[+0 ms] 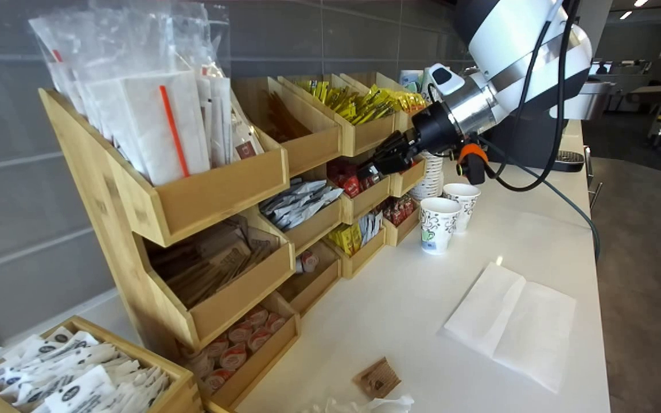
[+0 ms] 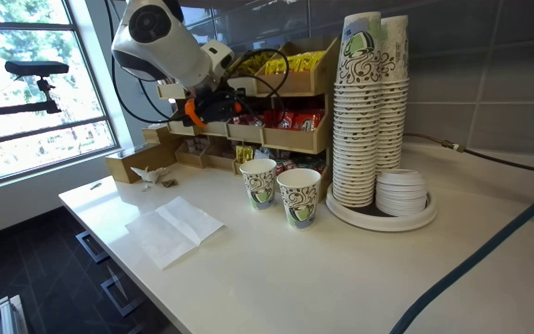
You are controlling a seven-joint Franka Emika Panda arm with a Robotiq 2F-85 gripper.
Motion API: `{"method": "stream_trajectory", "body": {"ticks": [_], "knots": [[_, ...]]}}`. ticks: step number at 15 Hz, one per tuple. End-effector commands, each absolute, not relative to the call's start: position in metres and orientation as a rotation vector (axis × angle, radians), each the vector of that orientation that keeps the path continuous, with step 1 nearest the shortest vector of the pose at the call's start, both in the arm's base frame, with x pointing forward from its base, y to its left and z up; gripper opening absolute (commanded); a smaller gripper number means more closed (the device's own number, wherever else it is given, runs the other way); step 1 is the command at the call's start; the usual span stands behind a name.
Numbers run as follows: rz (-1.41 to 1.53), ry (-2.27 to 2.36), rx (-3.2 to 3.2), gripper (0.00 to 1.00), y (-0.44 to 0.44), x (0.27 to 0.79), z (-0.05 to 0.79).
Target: Take an object and put it on the counter
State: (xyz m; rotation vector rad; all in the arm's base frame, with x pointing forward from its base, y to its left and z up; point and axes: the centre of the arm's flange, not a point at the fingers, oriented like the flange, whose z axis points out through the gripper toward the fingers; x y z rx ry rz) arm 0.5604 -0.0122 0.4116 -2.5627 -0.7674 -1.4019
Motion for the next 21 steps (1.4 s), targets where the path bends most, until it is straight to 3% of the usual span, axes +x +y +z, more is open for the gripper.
{"method": "stream_trajectory", "body": {"ticks": [1, 3, 4, 5, 14, 15, 17, 21], "knots": [[-1.443, -0.795, -2.529, 0.04, -0.014, 0.547, 0.414], [-1.44, -0.806, -2.529, 0.0, -0.015, 0.546, 0.414], [-1.435, -0.807, -2.534, 0.07, -0.015, 0.546, 0.413], [-1.433, -0.81, -2.532, 0.28, -0.015, 0.546, 0.412], [-1.404, -0.851, -2.475, 0.88, -0.011, 0.565, 0.4], [-1.404, -0.852, -2.471, 0.51, -0.012, 0.566, 0.399], [-1.406, -0.853, -2.474, 0.49, -0.014, 0.568, 0.399], [-1.413, -0.851, -2.478, 0.21, -0.019, 0.567, 0.4]]}}
